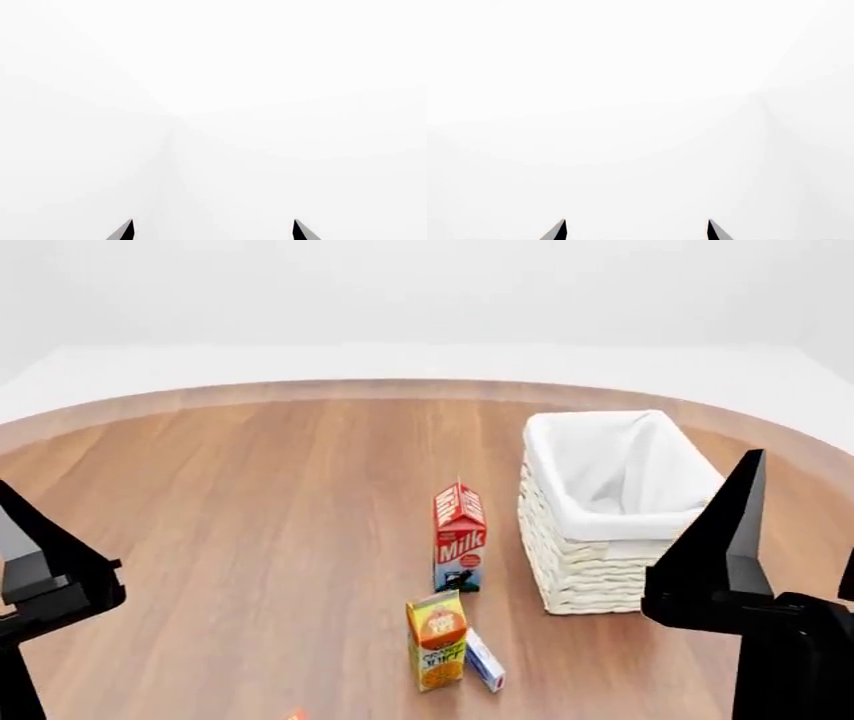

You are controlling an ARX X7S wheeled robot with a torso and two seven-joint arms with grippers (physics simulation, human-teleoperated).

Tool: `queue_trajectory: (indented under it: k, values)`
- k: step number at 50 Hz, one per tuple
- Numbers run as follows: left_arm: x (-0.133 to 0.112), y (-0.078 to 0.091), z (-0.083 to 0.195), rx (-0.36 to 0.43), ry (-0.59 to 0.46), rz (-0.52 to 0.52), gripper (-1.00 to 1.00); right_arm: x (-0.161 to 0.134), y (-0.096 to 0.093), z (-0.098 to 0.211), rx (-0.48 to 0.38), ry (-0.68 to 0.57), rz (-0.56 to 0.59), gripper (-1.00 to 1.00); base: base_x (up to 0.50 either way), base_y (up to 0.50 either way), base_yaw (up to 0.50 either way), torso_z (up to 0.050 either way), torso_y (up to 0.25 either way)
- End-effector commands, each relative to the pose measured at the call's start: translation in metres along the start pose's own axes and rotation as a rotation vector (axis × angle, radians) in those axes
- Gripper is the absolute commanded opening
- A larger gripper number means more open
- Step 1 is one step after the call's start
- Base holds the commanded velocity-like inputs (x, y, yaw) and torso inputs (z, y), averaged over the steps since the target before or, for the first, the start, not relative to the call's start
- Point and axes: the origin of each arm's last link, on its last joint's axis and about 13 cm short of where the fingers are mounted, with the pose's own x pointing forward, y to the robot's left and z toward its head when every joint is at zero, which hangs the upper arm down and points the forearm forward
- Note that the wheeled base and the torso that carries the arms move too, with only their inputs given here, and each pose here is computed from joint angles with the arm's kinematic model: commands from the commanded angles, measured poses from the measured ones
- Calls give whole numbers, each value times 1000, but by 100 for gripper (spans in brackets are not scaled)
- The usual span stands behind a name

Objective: Pick up the cream cheese box and the butter, and put them in the basket.

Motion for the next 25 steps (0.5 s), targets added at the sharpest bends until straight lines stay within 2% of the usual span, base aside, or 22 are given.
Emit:
queue_trajectory:
  k: [1,25]
  values:
    - [0,2,1,9,-5,0,100,0,-1,1,-16,-10,4,100,500,-23,0,0,0]
    - [0,2,1,7,-7,0,100,-4,3,-1,-18,6,51,100,500,-10,0,0,0]
